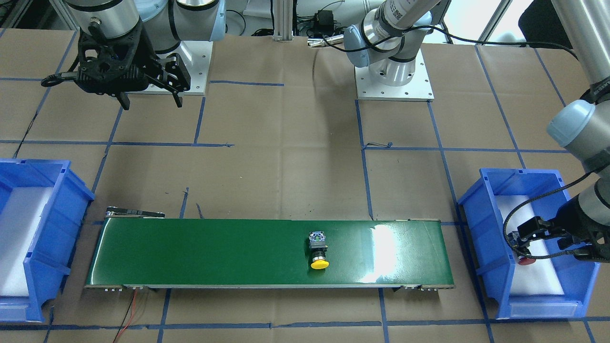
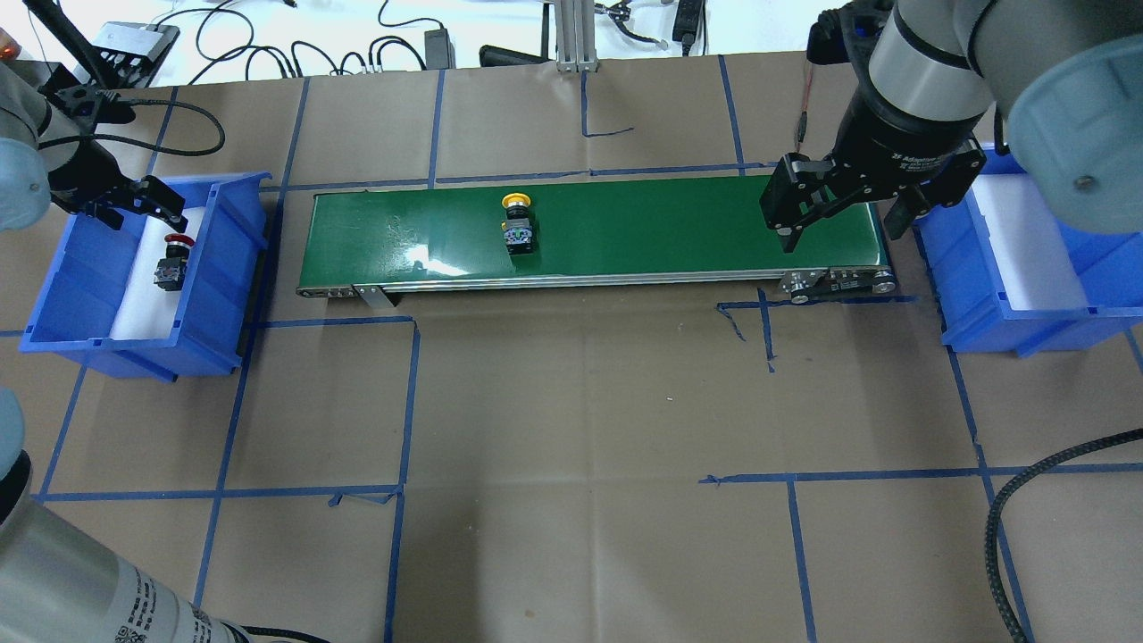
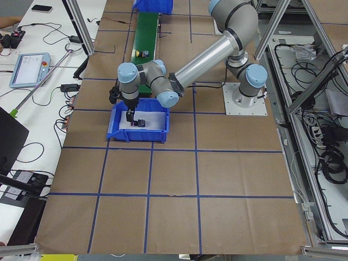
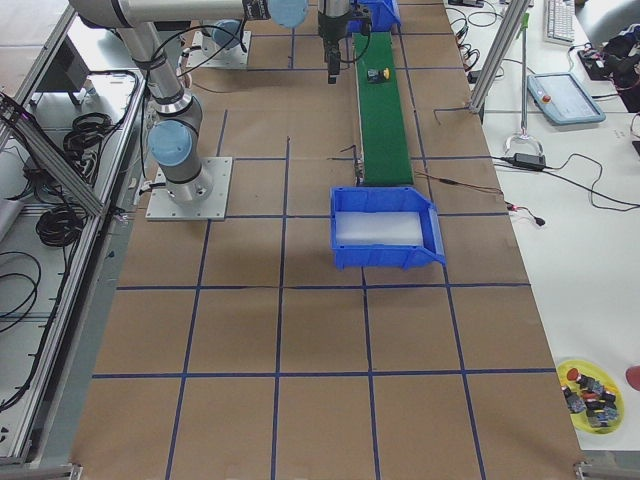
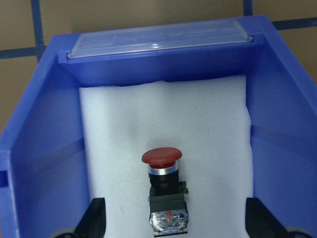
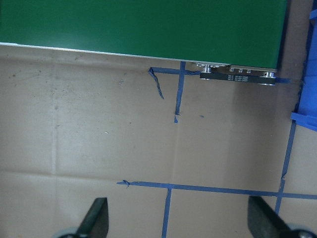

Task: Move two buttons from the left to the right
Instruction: 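Grasp the red-capped button in the bin with the left gripper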

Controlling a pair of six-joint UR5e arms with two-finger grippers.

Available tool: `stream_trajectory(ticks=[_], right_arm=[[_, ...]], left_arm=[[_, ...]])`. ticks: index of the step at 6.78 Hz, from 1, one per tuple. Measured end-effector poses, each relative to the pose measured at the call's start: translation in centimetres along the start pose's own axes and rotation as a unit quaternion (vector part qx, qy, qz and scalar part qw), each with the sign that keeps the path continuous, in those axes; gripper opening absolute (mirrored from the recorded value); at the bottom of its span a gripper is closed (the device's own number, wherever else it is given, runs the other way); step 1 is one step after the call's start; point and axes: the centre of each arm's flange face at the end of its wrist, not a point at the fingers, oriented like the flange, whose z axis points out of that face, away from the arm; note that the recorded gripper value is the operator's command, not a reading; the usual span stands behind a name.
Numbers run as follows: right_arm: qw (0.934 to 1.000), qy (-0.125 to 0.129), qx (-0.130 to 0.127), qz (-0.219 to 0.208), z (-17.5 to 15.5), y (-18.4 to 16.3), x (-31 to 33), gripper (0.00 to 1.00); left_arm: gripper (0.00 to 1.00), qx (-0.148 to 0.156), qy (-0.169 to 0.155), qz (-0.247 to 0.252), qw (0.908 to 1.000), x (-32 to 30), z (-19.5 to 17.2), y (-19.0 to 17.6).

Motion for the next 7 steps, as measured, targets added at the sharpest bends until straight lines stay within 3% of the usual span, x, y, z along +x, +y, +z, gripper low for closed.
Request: stream_trajectory(ticks=[7], right_arm=[[1.0,0.0,0.001,0.0,0.0,0.0,0.0,1.0]], left_arm=[[0.97,0.004,0.009,-0.021,0.9997,-2.1,5.0,1.4]])
